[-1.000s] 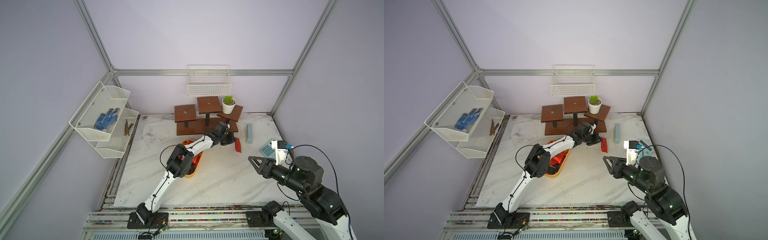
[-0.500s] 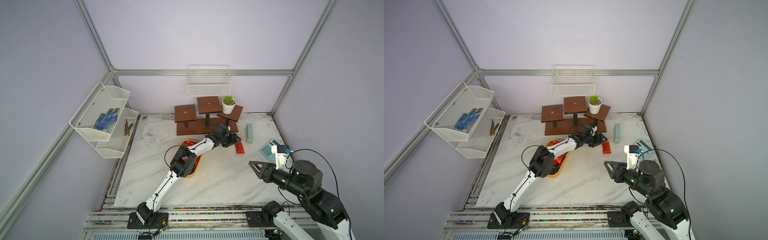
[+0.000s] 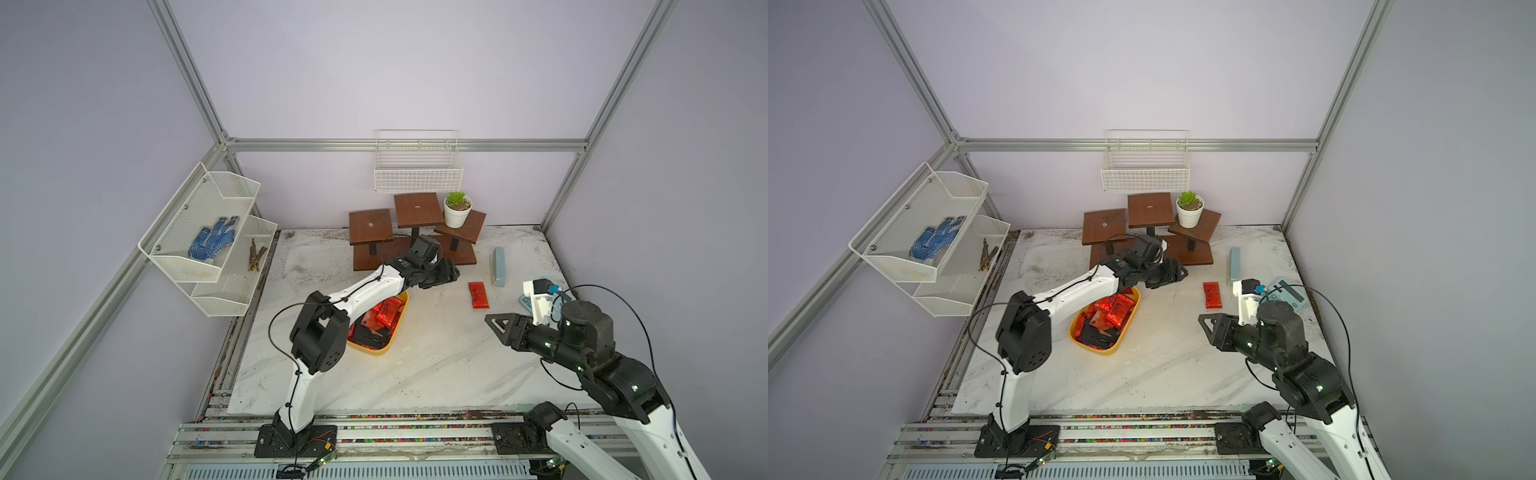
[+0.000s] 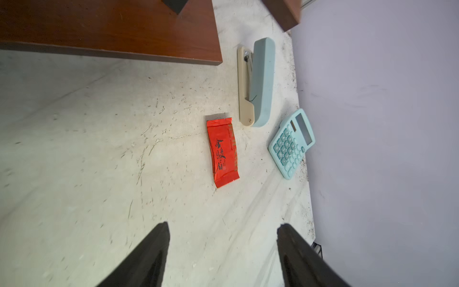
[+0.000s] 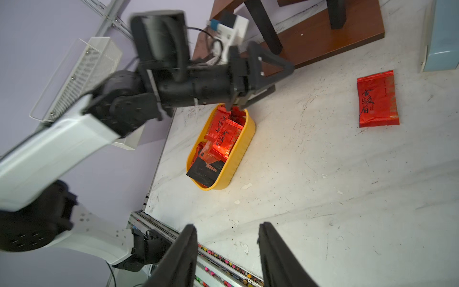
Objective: Take the tea bags out of the storage box
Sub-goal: Pick up the tea bag from the storage box.
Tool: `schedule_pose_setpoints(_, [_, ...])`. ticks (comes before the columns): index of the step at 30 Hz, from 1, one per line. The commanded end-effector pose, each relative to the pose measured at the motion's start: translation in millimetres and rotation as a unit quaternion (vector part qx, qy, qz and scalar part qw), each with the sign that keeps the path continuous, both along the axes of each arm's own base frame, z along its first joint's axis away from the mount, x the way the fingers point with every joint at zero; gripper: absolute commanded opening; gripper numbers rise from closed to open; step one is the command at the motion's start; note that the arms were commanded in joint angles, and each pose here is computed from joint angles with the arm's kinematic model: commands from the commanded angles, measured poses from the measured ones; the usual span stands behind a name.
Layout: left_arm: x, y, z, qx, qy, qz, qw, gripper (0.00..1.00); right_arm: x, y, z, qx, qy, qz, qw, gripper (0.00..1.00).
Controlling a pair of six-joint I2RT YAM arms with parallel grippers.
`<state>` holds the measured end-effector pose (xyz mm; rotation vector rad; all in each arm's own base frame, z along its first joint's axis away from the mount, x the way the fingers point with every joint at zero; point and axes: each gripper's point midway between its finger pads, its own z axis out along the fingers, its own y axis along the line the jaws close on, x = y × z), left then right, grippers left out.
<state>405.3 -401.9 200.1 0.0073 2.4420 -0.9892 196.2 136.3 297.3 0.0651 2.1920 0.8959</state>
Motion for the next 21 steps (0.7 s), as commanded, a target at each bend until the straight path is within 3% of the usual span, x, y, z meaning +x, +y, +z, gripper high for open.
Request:
schedule_pose_setpoints(1, [-24.1,46.2,42.3,0.033,-0.056,0.032,0.997,0.72,13.7,15.3,-4.2,0.007,-0.002,0.024,1.0,0.43])
schedule_pose_setpoints(6, [-69.3,130.5,52.9,0.128,-0.078,0.07,0.986,0.73,27.2,28.1,-7.6,0.016,0.007,0.035,0.999,0.4])
schedule_pose_setpoints(10, [-97.0,179.3,34.6,0.162,-0.031,0.057,0.985,0.74,35.7,39.4,-12.1,0.024,0.011,0.046,0.999,0.39])
schedule_pose_setpoints(15, [-109.5,209.9,6.1,0.205,0.018,0.044,0.978,0.73,46.8,65.8,-22.6,0.007,0.019,0.067,0.998,0.38])
schedule_pose_setpoints(21, [-103.4,224.4,-26.4,0.236,0.066,0.05,0.968,0.73,45.3,110.3,-37.5,-0.023,0.027,0.102,0.994,0.37])
